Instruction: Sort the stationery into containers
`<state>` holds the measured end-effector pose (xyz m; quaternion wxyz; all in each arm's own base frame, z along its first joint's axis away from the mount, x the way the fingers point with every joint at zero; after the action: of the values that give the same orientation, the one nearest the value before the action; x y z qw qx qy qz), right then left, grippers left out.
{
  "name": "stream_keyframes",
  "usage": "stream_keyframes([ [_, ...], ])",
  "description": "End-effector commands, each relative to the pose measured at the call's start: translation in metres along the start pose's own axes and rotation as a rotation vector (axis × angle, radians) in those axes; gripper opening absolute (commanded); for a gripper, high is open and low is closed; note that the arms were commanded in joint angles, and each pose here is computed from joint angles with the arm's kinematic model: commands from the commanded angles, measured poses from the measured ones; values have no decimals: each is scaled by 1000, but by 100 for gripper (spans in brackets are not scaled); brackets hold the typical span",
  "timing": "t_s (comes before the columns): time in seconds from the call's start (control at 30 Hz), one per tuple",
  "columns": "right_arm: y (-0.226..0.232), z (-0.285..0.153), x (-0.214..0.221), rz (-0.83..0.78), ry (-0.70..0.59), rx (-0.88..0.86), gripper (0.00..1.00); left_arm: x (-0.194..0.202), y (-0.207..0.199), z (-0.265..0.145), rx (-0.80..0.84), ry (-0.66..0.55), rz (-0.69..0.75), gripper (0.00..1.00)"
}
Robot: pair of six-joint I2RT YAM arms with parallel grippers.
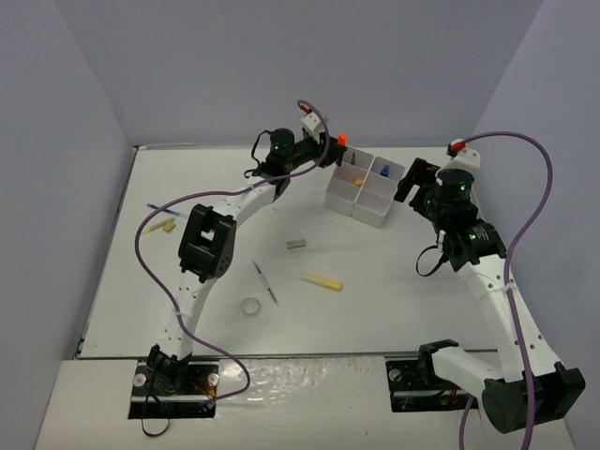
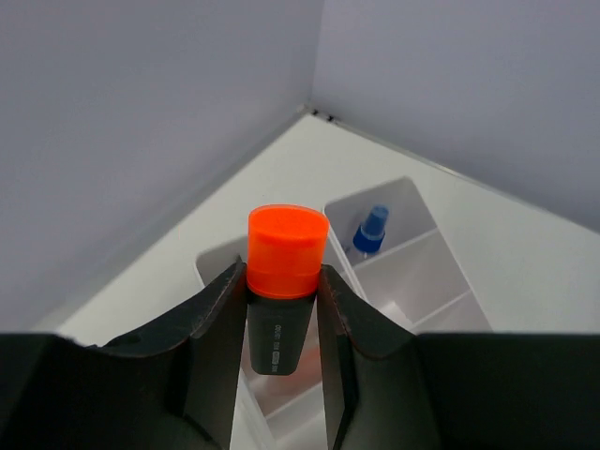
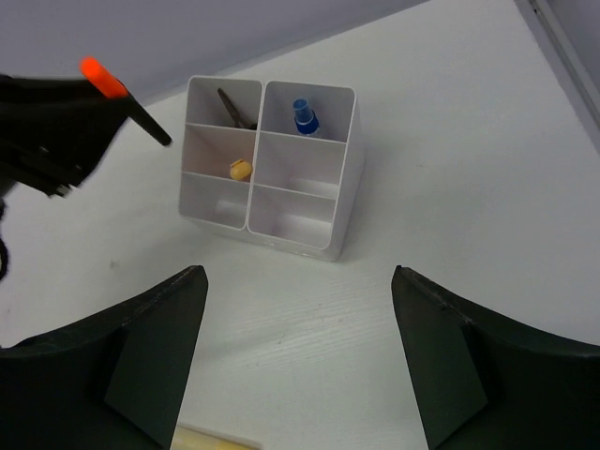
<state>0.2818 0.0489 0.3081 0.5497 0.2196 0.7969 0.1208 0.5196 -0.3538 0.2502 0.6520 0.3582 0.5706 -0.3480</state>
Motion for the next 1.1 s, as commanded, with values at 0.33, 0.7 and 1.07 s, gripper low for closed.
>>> stream_keyframes([
  [0.33,6,-9,-30,50,-143,4,76,-37,-11,9,137,-241,221,0],
  [0.7,3,-18,-30,36,-150,4,78,-6,-12,17,141,-198,220,0],
  [1.07,-2,-6,-17,71,-72,77,79,7,-27,5,194,-141,257,70],
])
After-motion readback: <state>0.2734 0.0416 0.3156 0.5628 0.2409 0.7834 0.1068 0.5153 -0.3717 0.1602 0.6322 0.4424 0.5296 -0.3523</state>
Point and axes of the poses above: each gripper's point midway between its finger pads, its own z axis out along the fingers, its own y axis along the line the jaws close on, x = y × z, the point moved 7 cm from there along -z, back along the fingers, and after that the axes turned 10 degrees about z, right-handed, at the moved point
